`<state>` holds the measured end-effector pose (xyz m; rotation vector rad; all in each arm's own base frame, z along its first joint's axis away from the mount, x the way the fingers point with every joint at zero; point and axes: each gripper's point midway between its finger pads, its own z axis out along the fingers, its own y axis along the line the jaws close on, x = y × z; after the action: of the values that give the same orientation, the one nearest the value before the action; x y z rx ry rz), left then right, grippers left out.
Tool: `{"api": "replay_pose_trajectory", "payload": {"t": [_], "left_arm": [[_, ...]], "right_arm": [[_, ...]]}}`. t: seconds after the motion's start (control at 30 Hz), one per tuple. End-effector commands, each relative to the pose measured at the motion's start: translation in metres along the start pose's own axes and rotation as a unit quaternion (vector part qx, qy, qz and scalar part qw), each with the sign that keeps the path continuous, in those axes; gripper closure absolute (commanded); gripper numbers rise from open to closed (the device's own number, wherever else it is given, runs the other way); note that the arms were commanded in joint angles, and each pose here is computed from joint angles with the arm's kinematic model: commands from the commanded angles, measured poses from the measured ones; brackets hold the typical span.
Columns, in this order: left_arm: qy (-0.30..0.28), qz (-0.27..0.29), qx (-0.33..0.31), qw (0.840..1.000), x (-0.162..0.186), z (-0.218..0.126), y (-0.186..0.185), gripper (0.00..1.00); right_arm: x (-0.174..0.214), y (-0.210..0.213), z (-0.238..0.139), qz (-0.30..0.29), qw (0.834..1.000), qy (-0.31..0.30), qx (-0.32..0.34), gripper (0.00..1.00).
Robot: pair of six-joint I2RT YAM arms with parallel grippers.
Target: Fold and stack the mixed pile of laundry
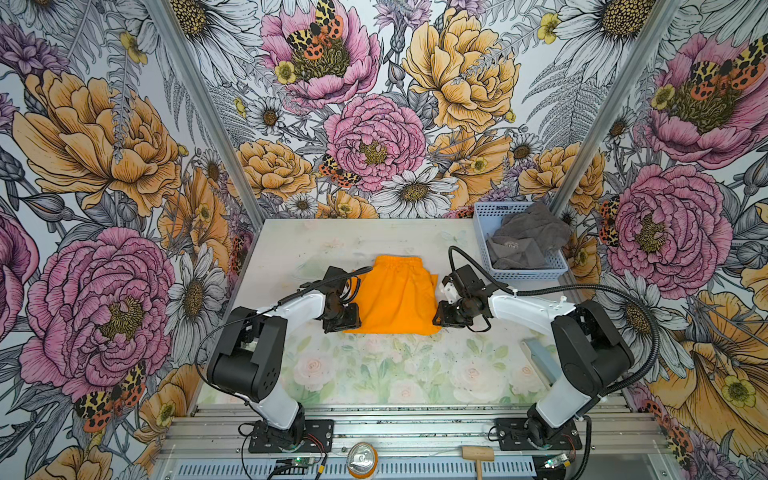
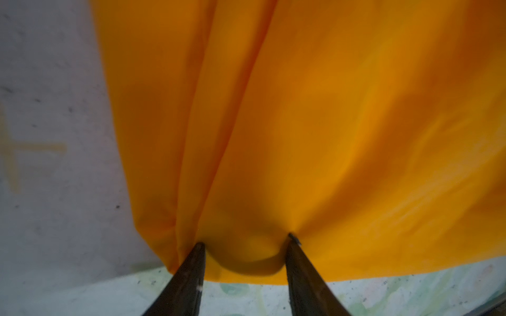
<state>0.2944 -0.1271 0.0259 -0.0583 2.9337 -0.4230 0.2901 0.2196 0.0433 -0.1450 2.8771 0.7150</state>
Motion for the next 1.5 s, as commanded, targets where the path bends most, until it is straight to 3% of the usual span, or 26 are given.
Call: {"api": "replay_pose_trajectory", "payload": {"t": [0.0,0.3,0.47,0.67,0.87,1.13,1.47], "left_arm": [[0.008,-0.01,-0.005,1.0,0.005,0.009,0.009,0.54],[0.003,-0.02,0.003,1.0,0.007,0.001,0.006,0.58],[-0.077,-0.006,0.016,0.997,-0.028,-0.04,-0.009,0.41],[-0.12,0.023,0.025,0.992,-0.071,-0.061,-0.022,0.38],[-0.144,0.078,0.021,0.986,-0.098,-0.064,-0.073,0.35],[-0.122,0.102,-0.006,0.987,-0.093,-0.027,-0.14,0.23],[-0.066,0.091,-0.07,0.991,-0.072,0.039,-0.142,0.1]], "right_arm": [[0.006,-0.015,0.01,0.01,1.0,0.003,0.023,0.73],[0.007,-0.025,0.006,0.006,0.999,0.009,0.046,0.73],[-0.02,-0.006,-0.024,-0.009,0.999,-0.031,0.034,0.7],[-0.047,0.006,-0.028,-0.017,0.998,-0.048,0.025,0.68],[-0.061,-0.007,-0.038,-0.001,0.995,-0.082,0.064,0.66],[-0.053,-0.039,-0.057,0.04,0.99,-0.101,0.086,0.64],[-0.04,-0.054,-0.071,0.056,0.988,-0.109,0.09,0.6]]}}
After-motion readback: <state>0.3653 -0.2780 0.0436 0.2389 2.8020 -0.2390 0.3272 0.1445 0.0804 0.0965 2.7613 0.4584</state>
